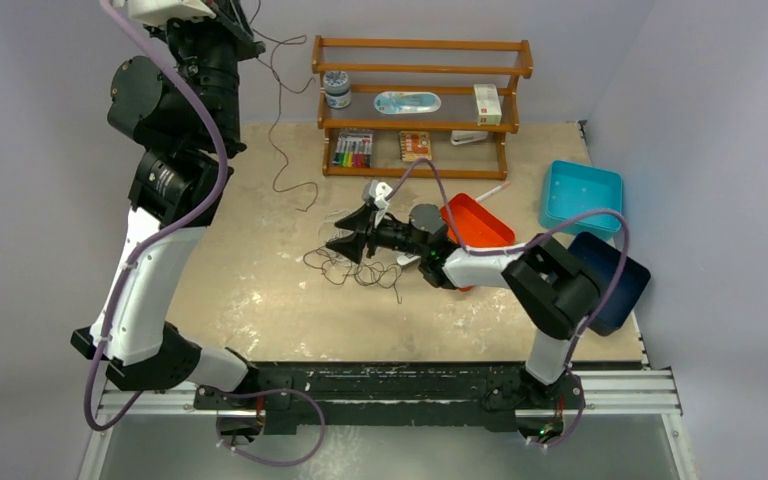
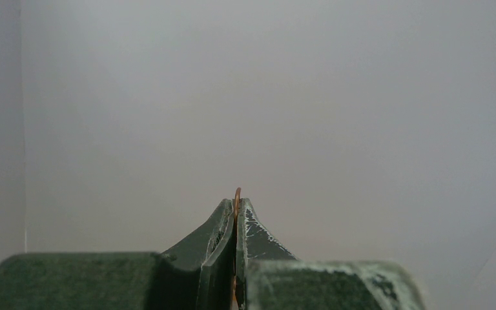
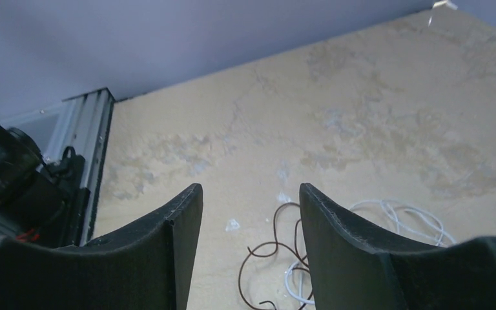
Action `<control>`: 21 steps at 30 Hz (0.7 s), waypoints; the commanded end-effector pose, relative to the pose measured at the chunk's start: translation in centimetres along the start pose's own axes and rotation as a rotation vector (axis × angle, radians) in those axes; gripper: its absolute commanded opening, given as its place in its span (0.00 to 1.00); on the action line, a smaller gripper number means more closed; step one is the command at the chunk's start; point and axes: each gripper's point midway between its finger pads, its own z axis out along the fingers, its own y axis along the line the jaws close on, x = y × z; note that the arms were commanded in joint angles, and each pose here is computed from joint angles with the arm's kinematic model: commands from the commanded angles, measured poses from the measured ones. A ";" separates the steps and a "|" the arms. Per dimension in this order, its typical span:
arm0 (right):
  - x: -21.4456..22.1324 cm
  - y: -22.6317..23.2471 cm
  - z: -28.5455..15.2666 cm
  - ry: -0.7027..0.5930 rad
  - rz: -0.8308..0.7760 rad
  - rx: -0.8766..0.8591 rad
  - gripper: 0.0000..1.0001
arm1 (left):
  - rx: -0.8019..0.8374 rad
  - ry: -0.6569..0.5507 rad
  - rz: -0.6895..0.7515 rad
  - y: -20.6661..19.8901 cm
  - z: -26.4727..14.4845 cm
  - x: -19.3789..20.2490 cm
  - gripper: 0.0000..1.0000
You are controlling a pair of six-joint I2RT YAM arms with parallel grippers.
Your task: Untangle the cables
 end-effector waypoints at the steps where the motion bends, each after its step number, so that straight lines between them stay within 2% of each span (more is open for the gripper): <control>1: -4.2 1.0 -0.8 -0.073 0.006 0.026 0.60 | -0.003 -0.037 -0.053 1.0 -1.2 -2.1 0.00; 9: -9.5 -0.1 -1.7 -0.197 0.193 0.179 0.62 | 0.015 -0.028 -0.083 0.9 -1.8 -1.7 0.00; 21: -16.5 0.4 1.0 -0.361 0.439 0.102 0.67 | 0.013 0.003 -0.062 0.7 -1.6 0.2 0.00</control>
